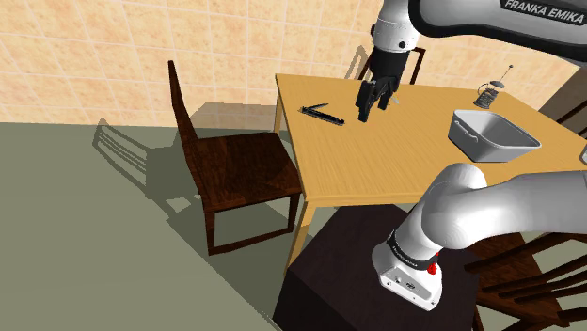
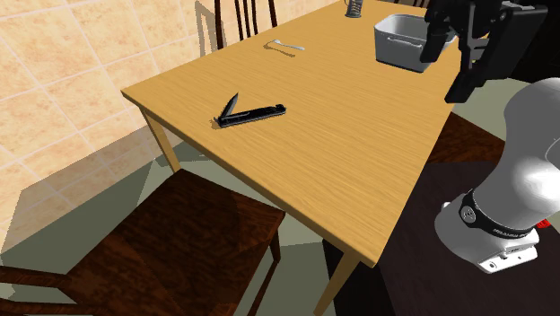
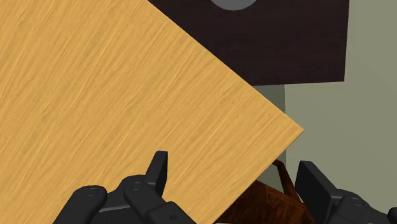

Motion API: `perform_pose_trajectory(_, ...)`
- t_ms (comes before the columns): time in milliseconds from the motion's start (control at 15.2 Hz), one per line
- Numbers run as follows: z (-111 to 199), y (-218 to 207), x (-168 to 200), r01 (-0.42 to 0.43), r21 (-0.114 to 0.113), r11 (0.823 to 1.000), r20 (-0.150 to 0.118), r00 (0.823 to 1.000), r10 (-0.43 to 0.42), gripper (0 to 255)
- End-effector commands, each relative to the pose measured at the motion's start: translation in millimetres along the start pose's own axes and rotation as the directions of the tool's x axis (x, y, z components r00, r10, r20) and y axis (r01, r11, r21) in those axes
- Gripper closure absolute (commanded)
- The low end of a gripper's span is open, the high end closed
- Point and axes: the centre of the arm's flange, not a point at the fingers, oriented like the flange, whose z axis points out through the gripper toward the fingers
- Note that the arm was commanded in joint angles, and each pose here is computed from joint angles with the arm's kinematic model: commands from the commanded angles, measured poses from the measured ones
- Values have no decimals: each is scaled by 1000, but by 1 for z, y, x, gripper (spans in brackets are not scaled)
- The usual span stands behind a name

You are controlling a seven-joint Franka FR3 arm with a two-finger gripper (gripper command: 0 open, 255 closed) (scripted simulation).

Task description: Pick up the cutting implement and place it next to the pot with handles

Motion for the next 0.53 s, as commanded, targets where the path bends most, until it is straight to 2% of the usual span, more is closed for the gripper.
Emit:
perform_pose_trajectory(0,0,0,0,0,0,1000,0,1000,0,0)
perform_pose_trajectory(462,42,64,53,72,24,997,-26,997,-72,0)
